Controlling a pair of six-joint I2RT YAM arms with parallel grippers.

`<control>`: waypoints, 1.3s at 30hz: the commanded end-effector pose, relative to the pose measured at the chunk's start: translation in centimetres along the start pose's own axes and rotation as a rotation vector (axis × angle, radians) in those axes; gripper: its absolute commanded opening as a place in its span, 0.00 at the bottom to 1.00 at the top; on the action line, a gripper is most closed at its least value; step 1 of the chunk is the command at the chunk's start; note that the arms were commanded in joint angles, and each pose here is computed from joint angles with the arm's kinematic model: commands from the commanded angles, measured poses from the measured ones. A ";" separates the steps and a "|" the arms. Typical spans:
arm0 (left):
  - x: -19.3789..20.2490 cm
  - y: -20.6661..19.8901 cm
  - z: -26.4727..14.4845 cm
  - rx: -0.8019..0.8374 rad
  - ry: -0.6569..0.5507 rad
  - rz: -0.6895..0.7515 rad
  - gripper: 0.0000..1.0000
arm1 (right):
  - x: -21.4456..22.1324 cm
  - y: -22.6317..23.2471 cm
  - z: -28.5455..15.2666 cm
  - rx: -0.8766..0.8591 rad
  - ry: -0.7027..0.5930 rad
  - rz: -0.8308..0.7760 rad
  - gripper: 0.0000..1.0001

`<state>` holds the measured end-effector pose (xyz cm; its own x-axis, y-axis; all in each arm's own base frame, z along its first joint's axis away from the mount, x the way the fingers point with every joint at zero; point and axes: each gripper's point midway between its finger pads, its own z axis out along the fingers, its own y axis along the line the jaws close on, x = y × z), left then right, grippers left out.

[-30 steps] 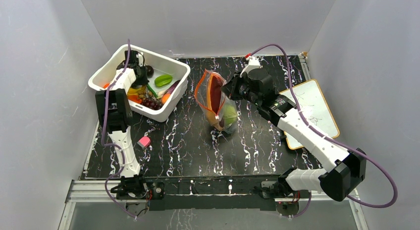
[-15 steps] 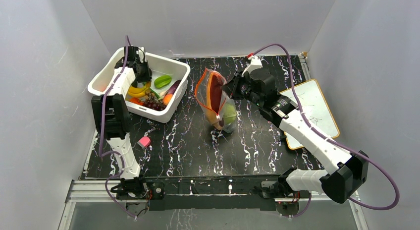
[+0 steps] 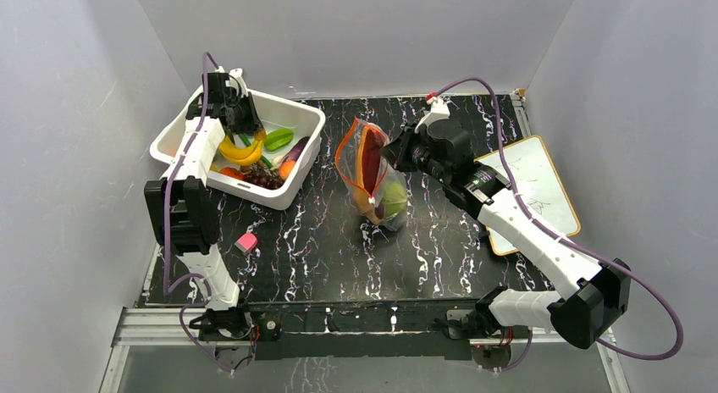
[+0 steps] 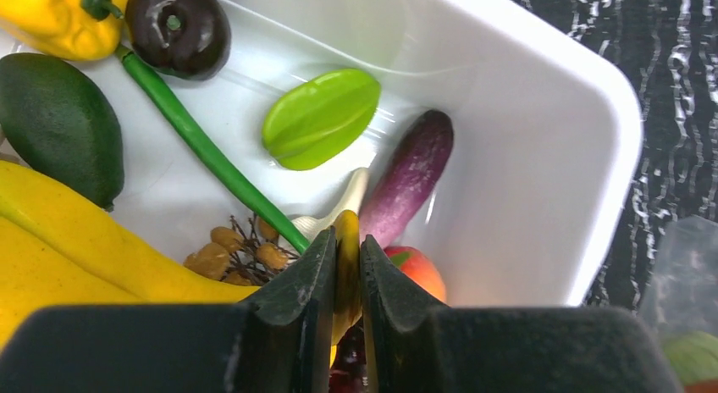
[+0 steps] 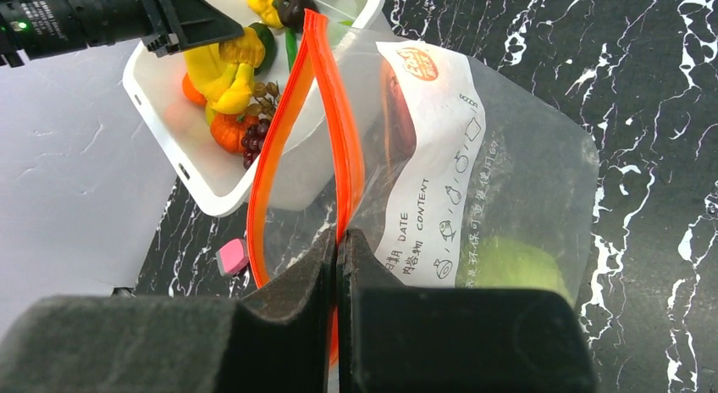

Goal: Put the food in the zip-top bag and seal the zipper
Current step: Adjust the fake fruit in the bin.

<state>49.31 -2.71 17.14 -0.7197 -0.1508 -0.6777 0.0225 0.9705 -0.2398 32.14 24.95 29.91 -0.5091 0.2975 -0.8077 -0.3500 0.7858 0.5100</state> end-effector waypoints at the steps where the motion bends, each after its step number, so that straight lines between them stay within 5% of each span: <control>1: -2.7 -3.1 -3.6 0.113 -0.106 -0.001 0.04 | -3.7 1.9 -1.4 -0.063 -0.143 0.030 0.00; 13: -5.4 -7.8 -8.6 0.324 -0.250 -0.051 0.02 | -3.1 1.8 0.0 -0.068 -0.137 0.084 0.00; 26: -2.9 1.7 -0.8 -0.094 -0.195 0.024 0.02 | -3.1 2.5 0.2 -0.099 -0.122 0.074 0.00; 35: -1.3 3.9 2.8 -0.163 -0.094 0.069 0.14 | -4.8 2.7 -0.7 -0.081 -0.157 0.023 0.00; 39: -1.1 3.1 3.2 -0.101 -0.060 0.127 0.42 | -5.4 2.8 -1.1 -0.078 -0.168 0.006 0.00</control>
<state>51.56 -0.29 11.52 -0.7100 -0.1022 -0.6968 -0.0289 0.9928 -0.1162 32.61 25.39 29.52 -0.5143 0.3299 -0.7916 -0.3349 0.7725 0.5396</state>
